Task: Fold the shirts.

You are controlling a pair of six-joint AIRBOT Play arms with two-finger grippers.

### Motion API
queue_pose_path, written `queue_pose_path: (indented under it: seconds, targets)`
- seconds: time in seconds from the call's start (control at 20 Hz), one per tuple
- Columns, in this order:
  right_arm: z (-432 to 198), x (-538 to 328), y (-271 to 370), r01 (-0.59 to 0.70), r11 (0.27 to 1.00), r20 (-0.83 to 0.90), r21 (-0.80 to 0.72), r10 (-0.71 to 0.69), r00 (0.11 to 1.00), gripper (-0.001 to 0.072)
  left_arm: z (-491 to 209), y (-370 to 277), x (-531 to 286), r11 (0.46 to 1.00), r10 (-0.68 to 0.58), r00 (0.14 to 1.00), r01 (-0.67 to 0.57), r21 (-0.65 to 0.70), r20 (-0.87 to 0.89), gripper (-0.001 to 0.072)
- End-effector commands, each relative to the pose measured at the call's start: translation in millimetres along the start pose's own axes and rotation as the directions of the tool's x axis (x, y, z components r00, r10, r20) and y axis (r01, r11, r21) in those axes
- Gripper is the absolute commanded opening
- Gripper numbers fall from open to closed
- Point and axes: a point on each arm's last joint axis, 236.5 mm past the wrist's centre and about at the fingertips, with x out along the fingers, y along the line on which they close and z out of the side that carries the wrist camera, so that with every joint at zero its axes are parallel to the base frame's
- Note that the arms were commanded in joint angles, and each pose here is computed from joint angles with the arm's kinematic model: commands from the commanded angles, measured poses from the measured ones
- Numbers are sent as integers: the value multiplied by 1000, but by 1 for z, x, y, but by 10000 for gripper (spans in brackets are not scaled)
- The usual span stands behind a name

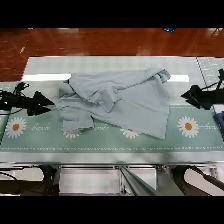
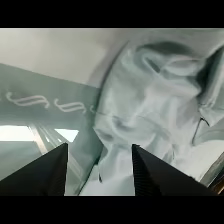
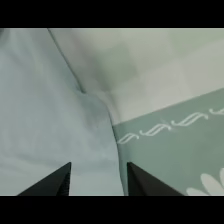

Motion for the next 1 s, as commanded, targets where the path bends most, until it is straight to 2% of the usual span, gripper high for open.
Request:
queue_pose_path:
  seconds: [0.0,0.5,0.55,0.6,0.7,0.75,0.95]
  targets:
    - [-29,-2,-1,-27,1000,-5,-2,27,1000,405,2,-6,18,1000,-17,999,17,2,39,484]
    - [-31,-6,5,-42,999,-5,10,42,999,405,14,-24,34,1000,17,996,-17,5,86,484]
    - [-31,-6,5,-42,999,-5,12,42,999,406,13,-25,37,1000,19,996,-20,12,84,464]
    - [-31,-6,5,-42,999,-9,12,42,999,405,10,-28,41,1000,21,997,-22,21,73,388]
    - [-38,-6,4,-36,999,-36,6,36,999,405,5,-32,47,998,23,998,-27,63,57,47]
    - [-46,-6,-2,-13,1000,-69,0,13,998,406,4,-34,48,996,24,998,-28,79,53,21]
    - [-103,-3,-36,99,995,-268,4,-95,959,405,4,-33,46,997,22,998,-25,76,52,21]
